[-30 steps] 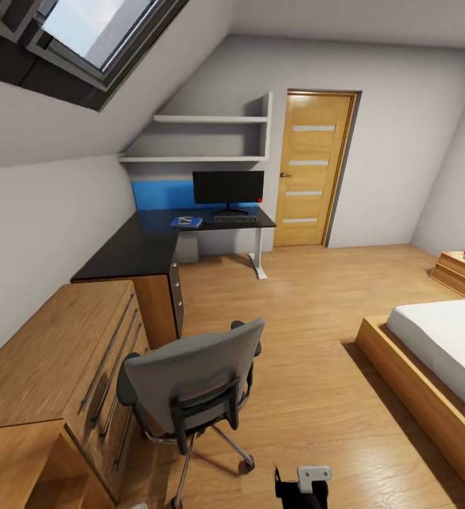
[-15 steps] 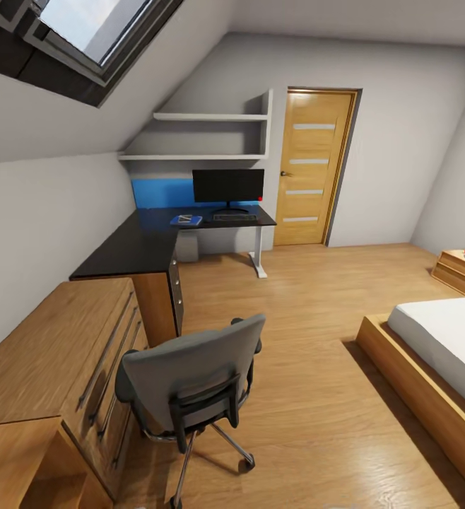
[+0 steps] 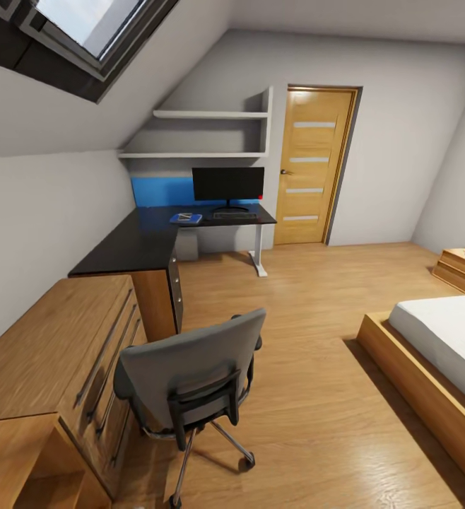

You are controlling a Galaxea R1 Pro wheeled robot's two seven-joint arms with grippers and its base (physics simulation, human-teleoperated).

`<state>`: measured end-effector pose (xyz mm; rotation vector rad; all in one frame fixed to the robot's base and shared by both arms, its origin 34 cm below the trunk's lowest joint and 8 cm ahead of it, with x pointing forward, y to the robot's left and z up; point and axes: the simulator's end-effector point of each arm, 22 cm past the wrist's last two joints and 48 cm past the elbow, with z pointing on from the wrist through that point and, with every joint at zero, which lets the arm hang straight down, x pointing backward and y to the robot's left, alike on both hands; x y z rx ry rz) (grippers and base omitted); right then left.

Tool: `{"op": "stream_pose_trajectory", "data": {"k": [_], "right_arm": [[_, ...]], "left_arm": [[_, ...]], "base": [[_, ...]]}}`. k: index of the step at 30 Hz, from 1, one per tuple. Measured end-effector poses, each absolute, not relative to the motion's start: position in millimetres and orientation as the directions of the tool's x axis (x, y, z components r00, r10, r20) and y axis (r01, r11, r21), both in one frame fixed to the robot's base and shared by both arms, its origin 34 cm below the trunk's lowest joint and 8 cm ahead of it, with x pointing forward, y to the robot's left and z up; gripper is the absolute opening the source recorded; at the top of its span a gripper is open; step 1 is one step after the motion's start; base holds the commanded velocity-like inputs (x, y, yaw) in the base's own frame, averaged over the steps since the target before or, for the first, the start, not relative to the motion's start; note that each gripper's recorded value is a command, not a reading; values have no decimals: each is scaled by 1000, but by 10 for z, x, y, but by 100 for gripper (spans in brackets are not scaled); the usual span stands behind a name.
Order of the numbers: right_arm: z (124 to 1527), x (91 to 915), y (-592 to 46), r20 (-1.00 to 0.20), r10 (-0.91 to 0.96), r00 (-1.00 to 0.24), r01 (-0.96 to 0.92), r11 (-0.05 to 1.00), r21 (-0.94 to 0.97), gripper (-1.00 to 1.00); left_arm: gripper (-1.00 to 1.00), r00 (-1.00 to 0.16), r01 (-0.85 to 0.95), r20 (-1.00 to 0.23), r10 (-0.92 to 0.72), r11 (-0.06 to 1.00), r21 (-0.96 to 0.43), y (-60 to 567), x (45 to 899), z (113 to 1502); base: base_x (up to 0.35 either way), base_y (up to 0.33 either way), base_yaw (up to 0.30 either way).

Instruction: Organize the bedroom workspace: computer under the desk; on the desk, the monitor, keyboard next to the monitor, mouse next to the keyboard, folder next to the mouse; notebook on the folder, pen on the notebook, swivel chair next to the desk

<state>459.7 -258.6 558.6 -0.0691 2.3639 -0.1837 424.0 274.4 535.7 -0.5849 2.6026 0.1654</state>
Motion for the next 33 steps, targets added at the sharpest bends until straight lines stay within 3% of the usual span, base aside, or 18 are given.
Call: {"op": "stream_pose_trajectory", "data": {"k": [33], "right_arm": [[5052, 4591, -2589, -690, -105, -716, 3, 988, -154, 100]], "left_arm": [[100, -803, -428, -465, -374, 903, 14, 2732, 4234, 4821]], "base": [[0, 0, 0]]}}
